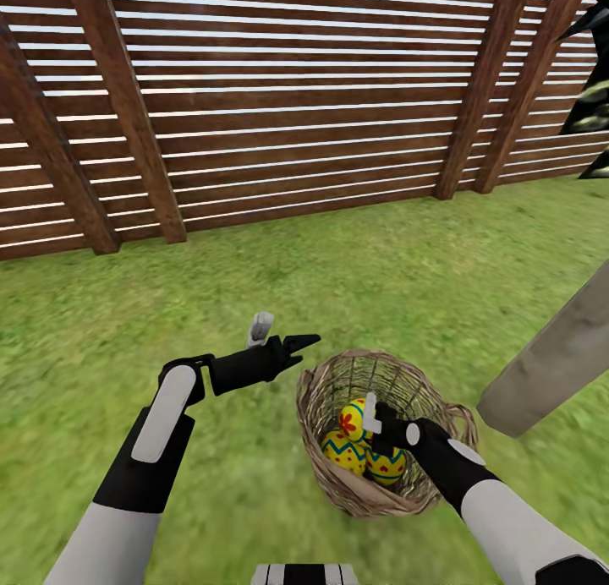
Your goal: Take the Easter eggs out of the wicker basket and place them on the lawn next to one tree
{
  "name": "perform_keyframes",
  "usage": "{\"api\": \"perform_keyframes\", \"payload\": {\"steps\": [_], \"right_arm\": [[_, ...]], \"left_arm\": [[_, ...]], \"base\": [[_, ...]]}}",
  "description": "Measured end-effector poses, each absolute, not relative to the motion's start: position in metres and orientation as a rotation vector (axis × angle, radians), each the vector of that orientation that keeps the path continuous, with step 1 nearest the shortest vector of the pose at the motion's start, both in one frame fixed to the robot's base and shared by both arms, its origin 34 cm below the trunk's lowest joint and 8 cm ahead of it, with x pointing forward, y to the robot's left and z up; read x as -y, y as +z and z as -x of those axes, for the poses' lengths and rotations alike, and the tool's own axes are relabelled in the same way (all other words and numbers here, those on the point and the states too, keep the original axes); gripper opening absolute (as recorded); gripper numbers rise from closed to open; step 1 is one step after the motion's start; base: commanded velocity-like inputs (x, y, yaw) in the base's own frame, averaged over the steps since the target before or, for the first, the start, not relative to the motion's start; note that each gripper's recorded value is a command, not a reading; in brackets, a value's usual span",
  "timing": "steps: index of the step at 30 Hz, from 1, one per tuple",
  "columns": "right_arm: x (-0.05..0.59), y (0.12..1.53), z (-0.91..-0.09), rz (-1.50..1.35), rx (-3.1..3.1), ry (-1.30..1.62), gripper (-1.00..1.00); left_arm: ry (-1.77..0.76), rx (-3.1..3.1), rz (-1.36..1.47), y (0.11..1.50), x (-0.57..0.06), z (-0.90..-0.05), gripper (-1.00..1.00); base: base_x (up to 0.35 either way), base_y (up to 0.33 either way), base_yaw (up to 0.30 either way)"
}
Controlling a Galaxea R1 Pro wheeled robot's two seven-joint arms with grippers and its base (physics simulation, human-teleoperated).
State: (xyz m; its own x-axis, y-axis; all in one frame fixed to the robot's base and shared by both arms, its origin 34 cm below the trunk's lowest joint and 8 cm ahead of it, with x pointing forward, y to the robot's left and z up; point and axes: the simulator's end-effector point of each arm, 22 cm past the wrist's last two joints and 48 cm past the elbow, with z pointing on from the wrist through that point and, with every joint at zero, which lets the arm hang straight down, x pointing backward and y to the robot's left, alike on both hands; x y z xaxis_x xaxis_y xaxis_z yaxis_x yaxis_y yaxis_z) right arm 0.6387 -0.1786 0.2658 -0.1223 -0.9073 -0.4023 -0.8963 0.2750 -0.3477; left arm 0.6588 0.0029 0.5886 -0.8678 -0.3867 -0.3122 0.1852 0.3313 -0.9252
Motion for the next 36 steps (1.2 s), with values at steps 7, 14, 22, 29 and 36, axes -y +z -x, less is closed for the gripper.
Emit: {"api": "perform_keyframes", "payload": {"steps": [7, 14, 22, 29, 36], "right_arm": [[0.174, 0.294, -0.661, 1.58, -1.97, -0.077, -1.0], [0.19, 0.299, -0.66, 1.553, -2.063, -0.146, -1.0], [0.186, 0.3, -0.626, 1.625, -2.127, -0.017, -1.0], [0.173, 0.337, -0.638, 1.624, -2.071, 0.008, -1.0], [0.172, 0.378, -0.639, 1.552, -2.054, 0.06, -1.0]], "left_arm": [[-1.545, -2.11, 0.173, 0.593, -0.005, -0.66, 1.0], [-1.55, -2.093, 0.143, 0.61, -0.002, -0.655, 1.0], [-1.536, -2.076, 0.118, 0.628, -0.002, -0.651, 1.0], [-1.523, -2.06, 0.098, 0.642, 0.0, -0.648, 1.0], [-1.516, -2.038, 0.076, 0.659, 0.0, -0.643, 1.0]], "base": [[0.0, 0.0, 0.0], [0.0, 0.0, 0.0], [0.0, 0.0, 0.0], [0.0, 0.0, 0.0], [0.0, 0.0, 0.0]]}}
